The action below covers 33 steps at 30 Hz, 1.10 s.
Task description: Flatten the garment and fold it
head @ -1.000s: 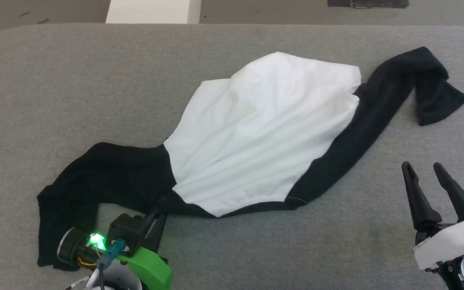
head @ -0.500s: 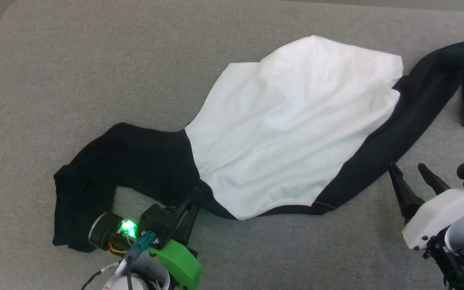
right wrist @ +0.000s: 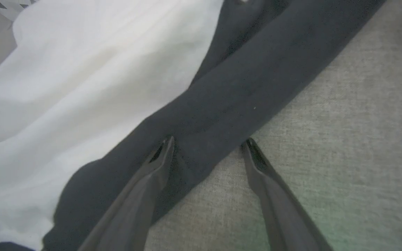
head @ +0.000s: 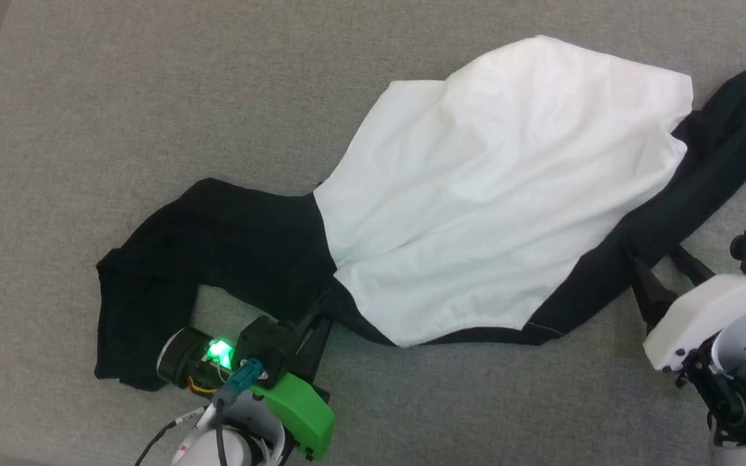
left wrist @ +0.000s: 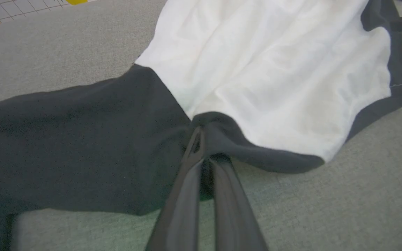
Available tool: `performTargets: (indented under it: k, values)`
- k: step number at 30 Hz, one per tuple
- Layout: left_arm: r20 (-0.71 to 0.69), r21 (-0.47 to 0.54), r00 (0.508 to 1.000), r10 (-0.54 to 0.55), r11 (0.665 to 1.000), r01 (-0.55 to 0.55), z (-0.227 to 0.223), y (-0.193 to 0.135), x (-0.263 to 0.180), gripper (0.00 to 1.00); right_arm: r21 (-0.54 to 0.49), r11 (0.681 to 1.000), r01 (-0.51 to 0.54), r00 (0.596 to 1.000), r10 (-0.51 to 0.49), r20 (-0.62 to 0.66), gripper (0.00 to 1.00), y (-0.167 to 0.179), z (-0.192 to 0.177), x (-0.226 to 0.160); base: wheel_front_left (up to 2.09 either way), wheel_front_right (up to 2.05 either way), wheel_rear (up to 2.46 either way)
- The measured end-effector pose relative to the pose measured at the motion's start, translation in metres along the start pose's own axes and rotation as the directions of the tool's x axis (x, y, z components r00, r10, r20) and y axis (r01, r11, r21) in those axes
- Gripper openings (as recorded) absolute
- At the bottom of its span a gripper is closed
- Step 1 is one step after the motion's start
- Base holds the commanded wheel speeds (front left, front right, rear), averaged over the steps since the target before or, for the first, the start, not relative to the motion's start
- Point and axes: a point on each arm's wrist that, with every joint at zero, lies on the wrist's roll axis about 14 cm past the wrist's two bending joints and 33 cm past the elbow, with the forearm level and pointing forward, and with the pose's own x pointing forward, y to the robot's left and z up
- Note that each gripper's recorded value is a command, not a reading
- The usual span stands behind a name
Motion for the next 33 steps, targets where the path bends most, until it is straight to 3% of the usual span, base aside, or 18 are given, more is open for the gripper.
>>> performTargets:
  k: [2, 3, 10, 16, 22, 29, 33]
  values:
    - [-0.001, -0.001, 1.0, -0.001, 1.0, 0.001, -0.001, 0.0, 0.001, 0.0, 0.02, 1.0, -0.008, 1.0, 0.008, 0.01, 0.26, 0.001, 0.002, 0.002, 0.0, 0.0, 0.0]
    - [0.0, -0.002, 1.0, -0.002, 1.0, 0.002, -0.001, 0.0, 0.001, 0.0, 0.029, 1.0, -0.009, 1.0, 0.009, 0.017, 0.01, 0.0, 0.003, 0.003, 0.0, 0.0, 0.0]
    - [0.075, 0.011, 0.997, 0.0, 1.0, -0.001, 0.018, 0.003, 0.004, 0.0, 0.084, 0.995, -0.048, 0.992, 0.038, 0.117, 0.0, 0.008, 0.018, -0.002, 0.0, 0.0, 0.0]
    - [0.22, -0.01, 0.975, 0.014, 1.0, -0.012, 0.057, 0.007, -0.002, 0.0, 0.111, 0.988, -0.112, 0.947, 0.072, 0.314, 0.0, 0.02, 0.063, -0.027, 0.0, 0.0, 0.0]
    - [0.396, -0.01, 0.918, 0.011, 1.0, -0.008, 0.111, 0.002, -0.018, 0.0, 0.096, 0.984, -0.149, 0.841, 0.075, 0.536, 0.0, 0.024, 0.119, -0.076, 0.0, 0.0, 0.0]
    - [0.562, 0.02, 0.826, -0.034, 0.999, 0.027, 0.176, -0.012, -0.043, 0.0, 0.017, 0.985, -0.169, 0.67, 0.103, 0.736, 0.0, 0.035, 0.176, -0.147, 0.0, 0.0, 0.0]
    - [0.656, 0.084, 0.751, -0.08, 0.996, 0.032, 0.226, -0.018, -0.058, 0.0, -0.079, 0.983, -0.166, 0.562, 0.16, 0.812, 0.0, 0.056, 0.21, -0.19, 0.0, 0.0, 0.0]
